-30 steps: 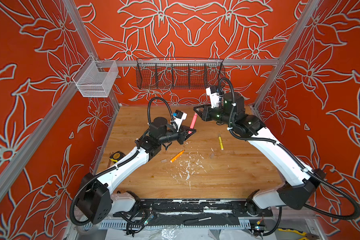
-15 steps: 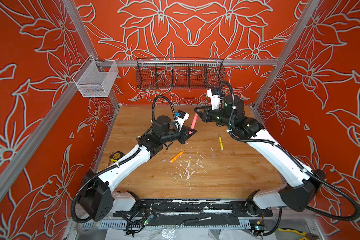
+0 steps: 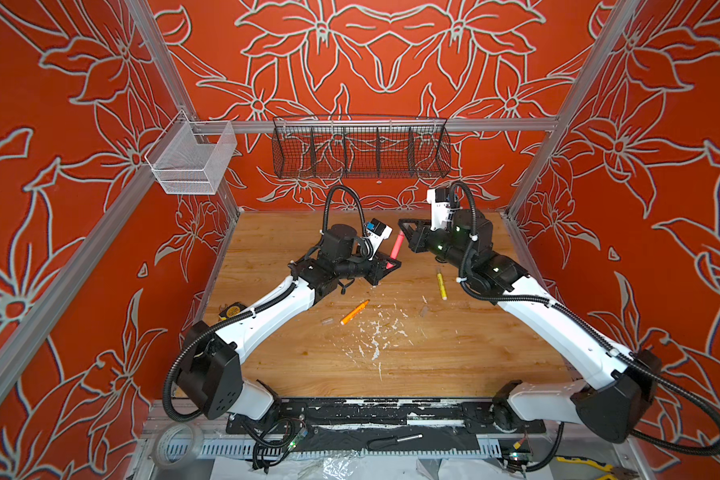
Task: Insert the pens into the pen caps
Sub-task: 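Grip the pink marker with the right gripper while the left gripper opens and withdraws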
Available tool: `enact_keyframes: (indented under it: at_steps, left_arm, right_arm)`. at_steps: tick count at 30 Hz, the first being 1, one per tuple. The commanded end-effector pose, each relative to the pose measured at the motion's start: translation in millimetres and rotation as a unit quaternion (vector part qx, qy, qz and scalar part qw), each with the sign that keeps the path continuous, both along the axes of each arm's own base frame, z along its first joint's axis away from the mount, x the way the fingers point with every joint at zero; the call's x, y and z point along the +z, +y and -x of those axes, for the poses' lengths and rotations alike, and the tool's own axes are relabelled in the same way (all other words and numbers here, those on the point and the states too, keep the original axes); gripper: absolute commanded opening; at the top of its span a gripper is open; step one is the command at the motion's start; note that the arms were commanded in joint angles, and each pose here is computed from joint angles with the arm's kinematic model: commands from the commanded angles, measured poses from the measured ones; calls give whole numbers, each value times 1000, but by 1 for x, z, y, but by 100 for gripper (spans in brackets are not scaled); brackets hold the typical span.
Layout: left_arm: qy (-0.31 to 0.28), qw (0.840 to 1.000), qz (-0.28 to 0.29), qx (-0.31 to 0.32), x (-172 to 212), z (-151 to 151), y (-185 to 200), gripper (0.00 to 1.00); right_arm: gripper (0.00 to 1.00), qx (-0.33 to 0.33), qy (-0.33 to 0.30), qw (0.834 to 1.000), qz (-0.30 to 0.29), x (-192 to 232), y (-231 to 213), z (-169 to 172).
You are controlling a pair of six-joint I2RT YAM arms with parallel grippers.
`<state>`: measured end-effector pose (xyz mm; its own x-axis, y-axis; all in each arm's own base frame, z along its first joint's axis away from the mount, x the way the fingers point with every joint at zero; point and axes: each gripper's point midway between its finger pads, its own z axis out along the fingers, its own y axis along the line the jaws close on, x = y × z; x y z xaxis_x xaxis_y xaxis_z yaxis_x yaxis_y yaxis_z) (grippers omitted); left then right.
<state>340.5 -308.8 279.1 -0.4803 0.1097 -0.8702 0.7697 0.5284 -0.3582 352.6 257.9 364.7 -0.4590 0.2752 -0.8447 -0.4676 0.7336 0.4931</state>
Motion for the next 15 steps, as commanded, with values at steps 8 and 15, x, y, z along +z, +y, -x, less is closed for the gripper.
enact_keyframes:
  at_steps: [8, 15]
  left_arm:
    - [-189, 957, 141, 167, 160, -73, 53, 0]
    - [-193, 955, 151, 166, 172, -75, 55, 0]
  right_arm:
    - [0, 141, 251, 949, 130, -168, 25, 106]
    - [0, 125, 245, 952, 133, -168, 19, 106]
